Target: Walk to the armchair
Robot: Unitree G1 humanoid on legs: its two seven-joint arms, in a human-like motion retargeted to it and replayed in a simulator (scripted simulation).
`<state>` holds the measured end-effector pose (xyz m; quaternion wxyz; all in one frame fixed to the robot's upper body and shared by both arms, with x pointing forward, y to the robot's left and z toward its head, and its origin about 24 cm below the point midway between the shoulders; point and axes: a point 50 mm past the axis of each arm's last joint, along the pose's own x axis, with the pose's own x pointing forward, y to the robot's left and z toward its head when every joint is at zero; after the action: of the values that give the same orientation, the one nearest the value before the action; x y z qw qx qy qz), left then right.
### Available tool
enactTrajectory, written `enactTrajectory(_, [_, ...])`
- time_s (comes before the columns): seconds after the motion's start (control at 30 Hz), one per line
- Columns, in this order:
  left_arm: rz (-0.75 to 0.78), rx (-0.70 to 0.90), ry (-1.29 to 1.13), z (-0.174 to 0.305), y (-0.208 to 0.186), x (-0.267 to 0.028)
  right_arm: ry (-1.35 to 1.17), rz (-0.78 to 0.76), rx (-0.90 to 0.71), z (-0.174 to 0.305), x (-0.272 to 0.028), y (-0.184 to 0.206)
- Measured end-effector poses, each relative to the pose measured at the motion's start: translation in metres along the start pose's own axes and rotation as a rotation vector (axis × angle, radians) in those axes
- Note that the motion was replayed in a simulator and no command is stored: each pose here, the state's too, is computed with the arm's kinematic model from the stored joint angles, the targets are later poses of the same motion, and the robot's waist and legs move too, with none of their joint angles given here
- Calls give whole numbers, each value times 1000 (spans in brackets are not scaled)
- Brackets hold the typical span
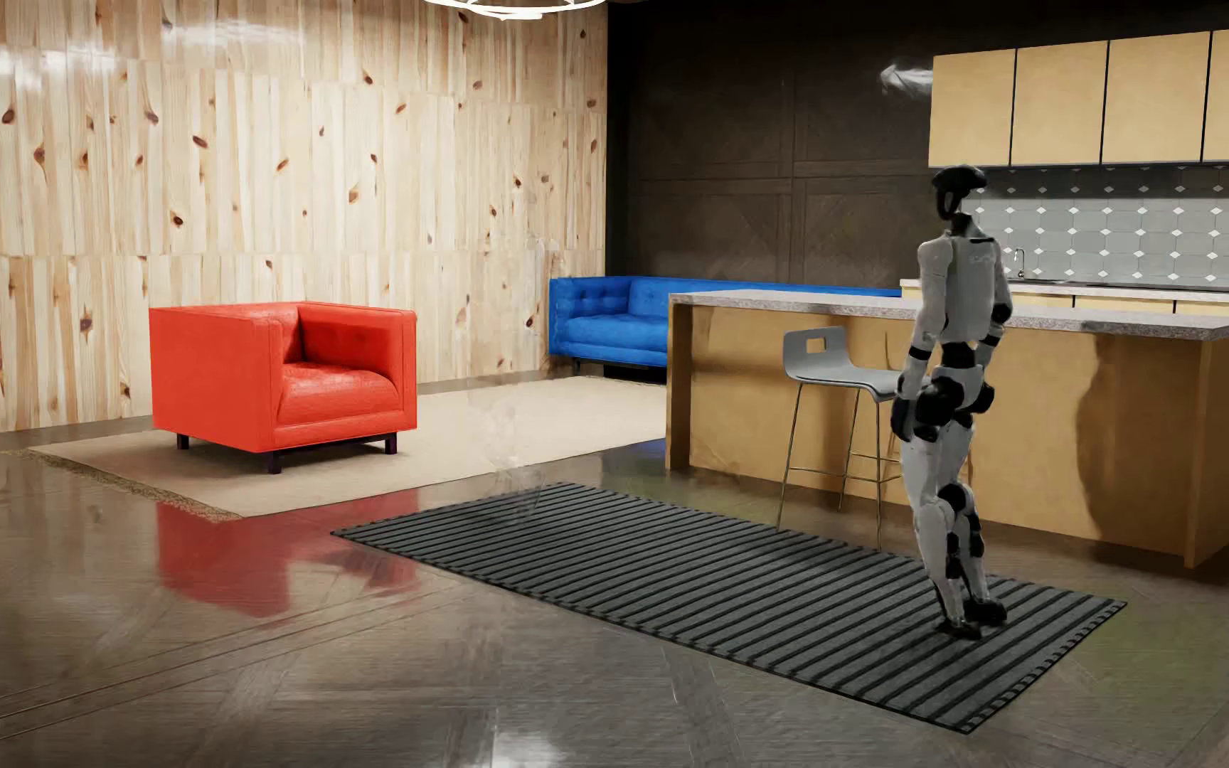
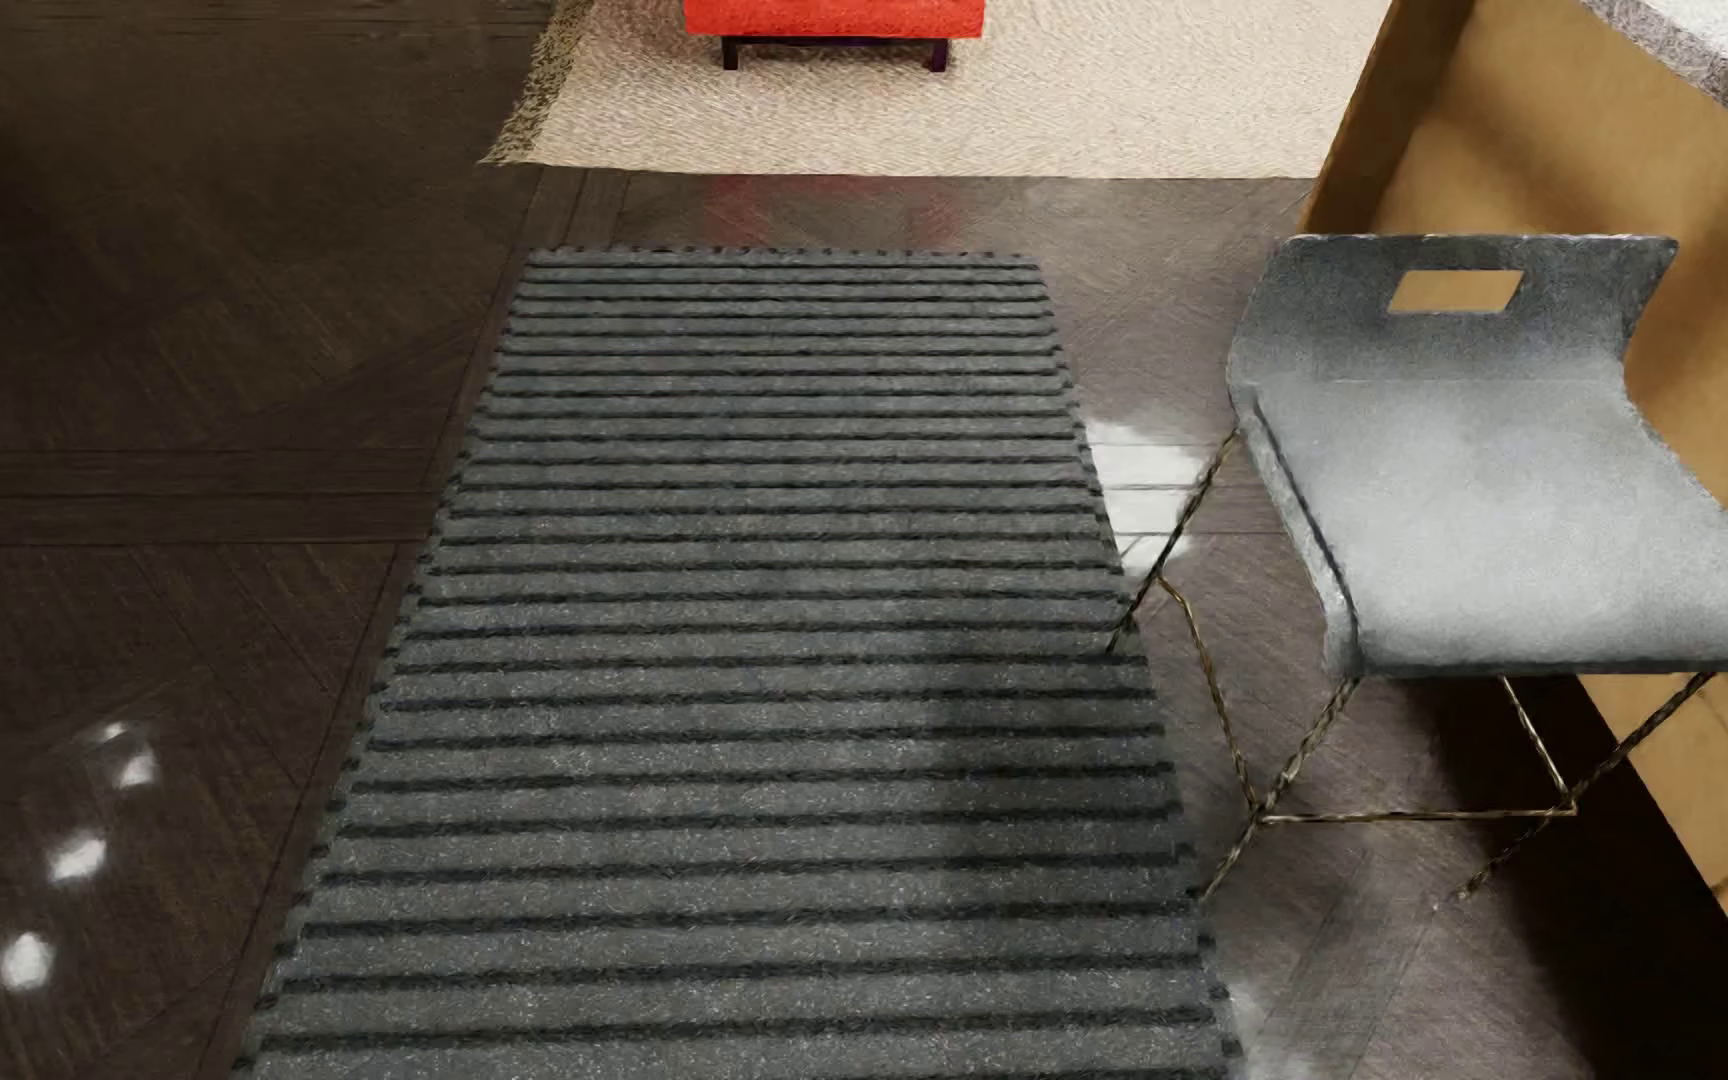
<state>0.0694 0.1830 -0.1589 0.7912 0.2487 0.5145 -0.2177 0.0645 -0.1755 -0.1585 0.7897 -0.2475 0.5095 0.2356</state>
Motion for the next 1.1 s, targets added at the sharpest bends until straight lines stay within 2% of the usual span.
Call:
enactTrajectory(0.07, [40, -88, 39, -14, 5, -4, 3, 7, 2, -2, -1, 3])
enactTrajectory(0.17, [25, -73, 45, -18, 0, -6, -53, -19, 6, 11, -1, -7])
enactTrajectory(0.23, [11, -95, 68, -23, -8, -7, -76, -18, -60, 20, 1, -14])
enactTrajectory(0.5, [-13, -123, 225, -70, -23, -23, -203, -117, -45, 65, 5, -50])
enactTrajectory(0.57, [-19, -122, 240, -75, -26, -25, -185, -115, -41, 60, 5, -49])
enactTrajectory(0.6, [-20, -107, 244, -76, -24, -26, -161, -89, -75, 54, 6, -43])
enactTrajectory(0.67, [-17, -89, 254, -77, -20, -25, -98, -47, -39, 32, 5, -23])
enactTrajectory(0.8, [25, -127, 143, -46, -8, -13, 20, 37, -67, -8, -3, 6])
enactTrajectory(0.87, [54, -122, 28, -16, 5, -7, 56, 18, 6, -23, -9, 8])
enactTrajectory(1.1, [193, -123, -180, 40, 60, -7, 193, 101, -26, -67, -27, 35])
